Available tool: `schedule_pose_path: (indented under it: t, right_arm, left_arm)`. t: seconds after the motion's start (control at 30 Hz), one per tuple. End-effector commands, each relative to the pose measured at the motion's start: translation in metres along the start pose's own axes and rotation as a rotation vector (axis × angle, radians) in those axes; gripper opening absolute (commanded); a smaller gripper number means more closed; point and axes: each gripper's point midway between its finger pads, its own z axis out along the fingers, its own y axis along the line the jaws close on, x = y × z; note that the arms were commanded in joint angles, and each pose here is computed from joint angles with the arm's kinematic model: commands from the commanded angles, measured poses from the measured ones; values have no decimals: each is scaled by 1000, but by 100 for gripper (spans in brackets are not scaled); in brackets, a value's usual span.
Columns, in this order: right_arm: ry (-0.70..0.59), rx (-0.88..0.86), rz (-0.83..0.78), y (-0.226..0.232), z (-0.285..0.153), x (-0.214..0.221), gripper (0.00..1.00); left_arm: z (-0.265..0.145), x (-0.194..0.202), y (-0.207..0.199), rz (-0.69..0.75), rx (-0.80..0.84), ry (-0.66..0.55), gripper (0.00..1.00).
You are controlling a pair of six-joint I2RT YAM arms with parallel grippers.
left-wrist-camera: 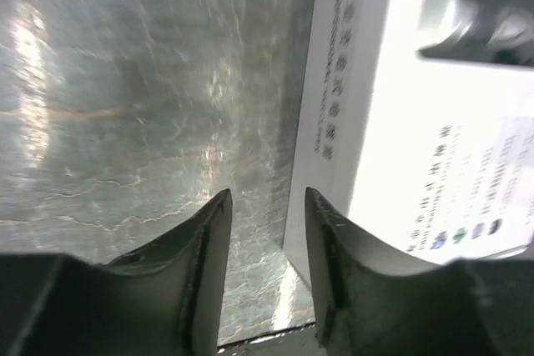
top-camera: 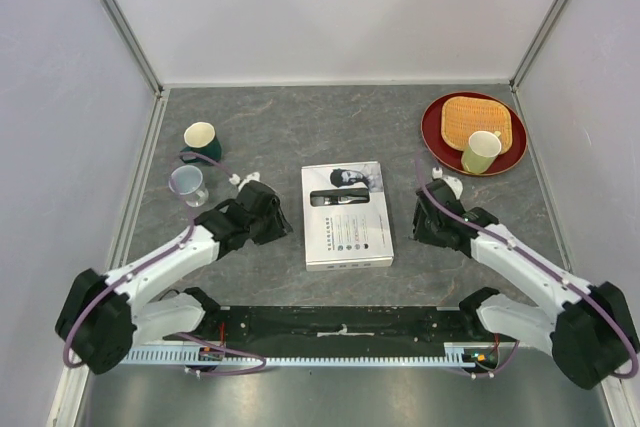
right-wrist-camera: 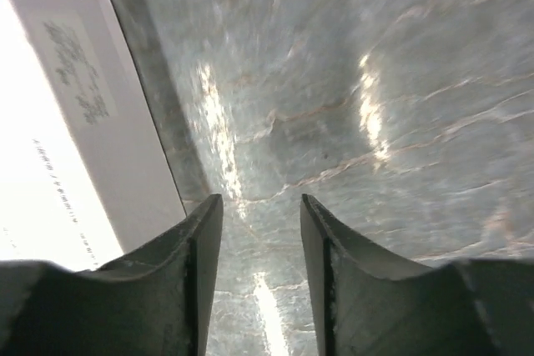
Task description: Sort the hair-cutting tools
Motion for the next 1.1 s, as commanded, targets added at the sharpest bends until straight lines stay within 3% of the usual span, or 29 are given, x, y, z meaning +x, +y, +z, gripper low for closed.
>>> schedule_pose_path:
  t: [0.0,0.1,0.17,0.33,0.6,0.83,1.07]
  right_arm:
    - [-226,88,38,-12,-40,-55,63]
    - [-315,24,22,-3,-68,-76,86]
    - [-368,-6,1,-2,-87,-87,98]
    - [-555,-108,12,5,-152,-121,98]
    - [-791,-166,81,-10,-231,-150,98]
    - [-860,-170,131,-21,-251,-155,98]
    - [-856,-161,130,-21,-248,-155,98]
  left_arm:
    - [-38,-52,8,16,-81,-229,55]
    - [-57,-65,3,63,-59,-284,66]
    - [-71,-75,-4,94,-39,-317,67]
    - [-103,-91,-13,124,-6,-382,79]
    - [-149,-107,-25,144,82,-481,87]
    - [-180,-118,-32,143,134,-551,92]
    - [-176,-117,-29,151,107,-537,97]
